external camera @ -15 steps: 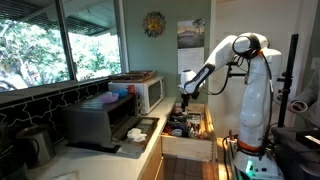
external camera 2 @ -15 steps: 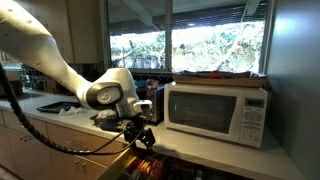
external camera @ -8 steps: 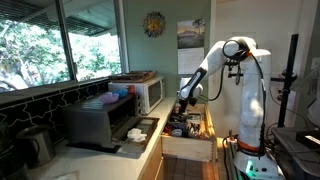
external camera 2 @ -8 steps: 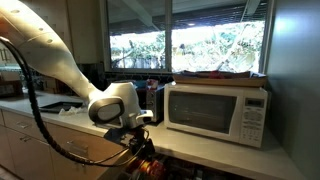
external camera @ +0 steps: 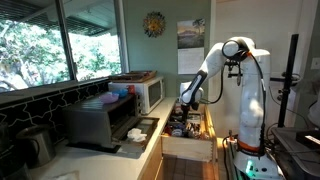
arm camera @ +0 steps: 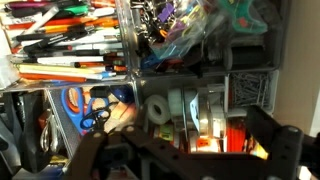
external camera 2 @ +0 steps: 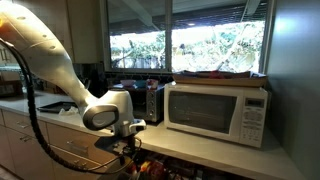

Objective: Take the white thing out of the drawer

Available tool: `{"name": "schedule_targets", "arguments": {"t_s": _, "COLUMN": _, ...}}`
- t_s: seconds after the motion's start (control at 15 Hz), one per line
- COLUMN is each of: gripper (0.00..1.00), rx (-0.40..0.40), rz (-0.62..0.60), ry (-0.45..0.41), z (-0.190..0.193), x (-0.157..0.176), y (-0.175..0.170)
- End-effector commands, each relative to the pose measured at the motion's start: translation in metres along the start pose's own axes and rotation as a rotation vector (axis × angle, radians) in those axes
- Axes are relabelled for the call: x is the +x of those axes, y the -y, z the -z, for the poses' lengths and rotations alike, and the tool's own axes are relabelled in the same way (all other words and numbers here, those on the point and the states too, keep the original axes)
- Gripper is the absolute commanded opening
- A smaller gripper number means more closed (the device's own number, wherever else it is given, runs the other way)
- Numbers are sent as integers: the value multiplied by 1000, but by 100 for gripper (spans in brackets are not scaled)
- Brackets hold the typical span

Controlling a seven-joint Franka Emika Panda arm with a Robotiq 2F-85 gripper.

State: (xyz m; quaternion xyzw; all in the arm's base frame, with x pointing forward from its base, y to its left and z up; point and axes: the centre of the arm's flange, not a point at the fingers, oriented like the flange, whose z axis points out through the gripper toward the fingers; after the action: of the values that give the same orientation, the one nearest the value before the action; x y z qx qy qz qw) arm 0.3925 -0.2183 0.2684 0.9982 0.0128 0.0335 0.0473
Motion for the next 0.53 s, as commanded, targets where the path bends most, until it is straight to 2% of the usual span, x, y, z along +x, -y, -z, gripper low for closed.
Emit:
{"name": "schedule_targets", "arguments": {"t_s": 0.0, "gripper": 100, "rx": -90, "rz": 87, "ry": -48, "z": -24, "x": -16, "y": -2}}
{"name": "schedule_targets", "arguments": {"t_s": 0.07, "gripper": 100, "rx": -102, "rz": 84, "ry": -91, "z": -26, "x": -19, "y": -5}}
{"name": "schedule_targets", "arguments": {"t_s": 0.13, "gripper": 100, "rx": -68, "rz": 73, "ry": -54, "z": -12, "x": -7, "y": -1}}
{"name": "schedule_targets", "arguments": {"t_s": 0.4, "gripper": 100, "rx": -74, "rz": 77, "ry": -65, "z": -13, "x": -6, "y": 0}}
{"name": "schedule_targets", "arguments": {"t_s": 0.47, "gripper": 100, "rx": -62, "rz": 86, "ry": -113, "z": -19, "x": -10, "y": -4}}
